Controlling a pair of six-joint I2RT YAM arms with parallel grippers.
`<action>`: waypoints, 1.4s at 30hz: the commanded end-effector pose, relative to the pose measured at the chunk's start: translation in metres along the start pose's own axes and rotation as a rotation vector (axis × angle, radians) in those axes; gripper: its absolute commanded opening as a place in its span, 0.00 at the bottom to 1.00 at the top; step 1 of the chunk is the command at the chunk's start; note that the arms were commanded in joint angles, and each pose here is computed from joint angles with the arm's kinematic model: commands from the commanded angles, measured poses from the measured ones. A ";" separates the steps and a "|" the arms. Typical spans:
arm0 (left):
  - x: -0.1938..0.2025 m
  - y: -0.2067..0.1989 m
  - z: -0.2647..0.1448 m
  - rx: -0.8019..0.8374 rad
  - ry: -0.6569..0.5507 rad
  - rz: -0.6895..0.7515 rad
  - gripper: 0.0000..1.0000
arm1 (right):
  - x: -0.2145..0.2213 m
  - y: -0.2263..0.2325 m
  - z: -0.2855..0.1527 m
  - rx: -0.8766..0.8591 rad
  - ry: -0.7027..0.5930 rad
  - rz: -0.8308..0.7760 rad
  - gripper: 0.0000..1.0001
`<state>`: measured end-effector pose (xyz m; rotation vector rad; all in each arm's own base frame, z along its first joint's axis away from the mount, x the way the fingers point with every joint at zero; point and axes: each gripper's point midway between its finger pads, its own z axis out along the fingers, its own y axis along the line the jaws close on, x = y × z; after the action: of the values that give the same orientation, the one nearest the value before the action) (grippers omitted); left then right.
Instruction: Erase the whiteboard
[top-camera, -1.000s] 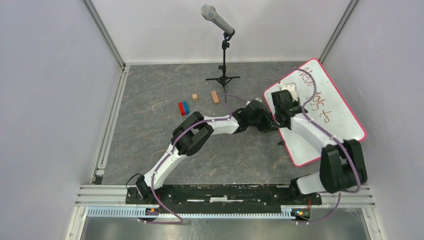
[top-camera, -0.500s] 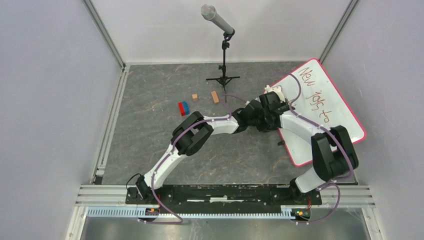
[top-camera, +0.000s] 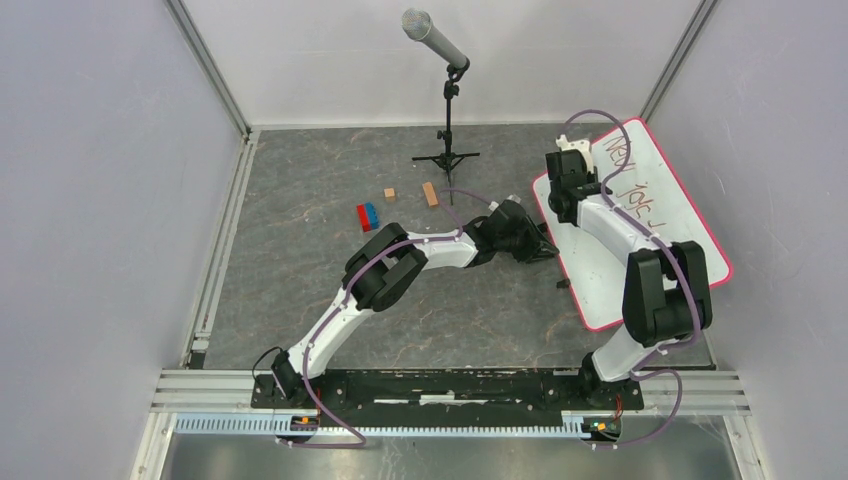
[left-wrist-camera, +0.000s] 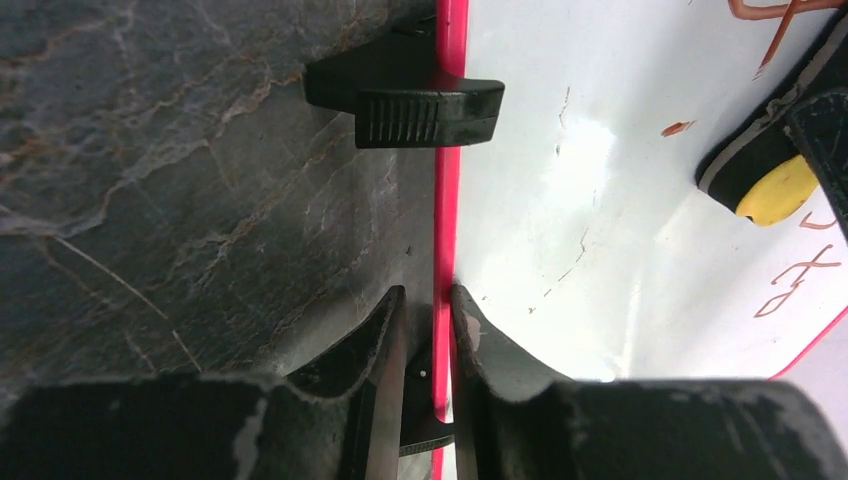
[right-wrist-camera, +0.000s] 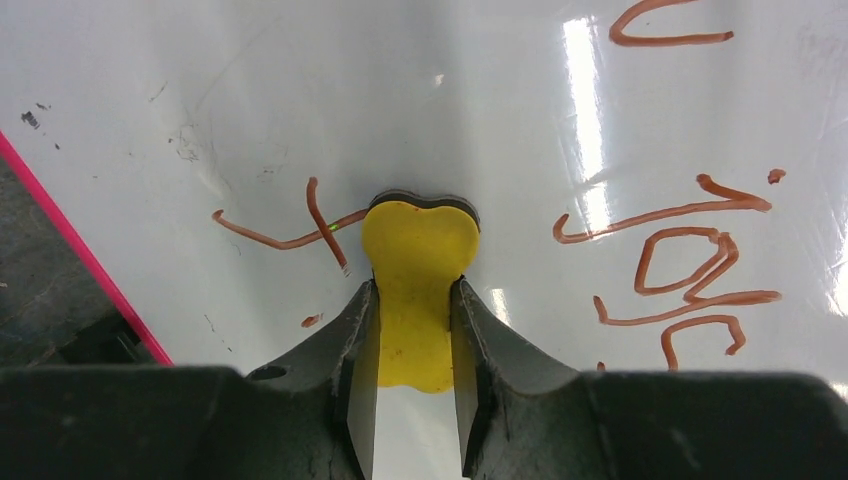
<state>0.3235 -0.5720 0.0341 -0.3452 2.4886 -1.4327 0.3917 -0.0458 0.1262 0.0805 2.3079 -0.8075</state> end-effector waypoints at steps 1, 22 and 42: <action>-0.004 0.084 0.009 -0.231 -0.053 -0.039 0.29 | 0.028 0.010 -0.001 0.000 0.027 -0.090 0.32; -0.003 0.083 0.009 -0.243 -0.058 -0.035 0.33 | -0.030 -0.033 0.009 0.106 -0.011 -0.050 0.38; -0.003 0.083 0.010 -0.250 -0.061 -0.034 0.33 | -0.014 0.059 0.017 -0.070 0.005 -0.158 0.37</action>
<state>0.3285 -0.5701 0.0317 -0.3696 2.4766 -1.3988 0.4230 0.0229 0.0733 -0.2351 2.3928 -0.7219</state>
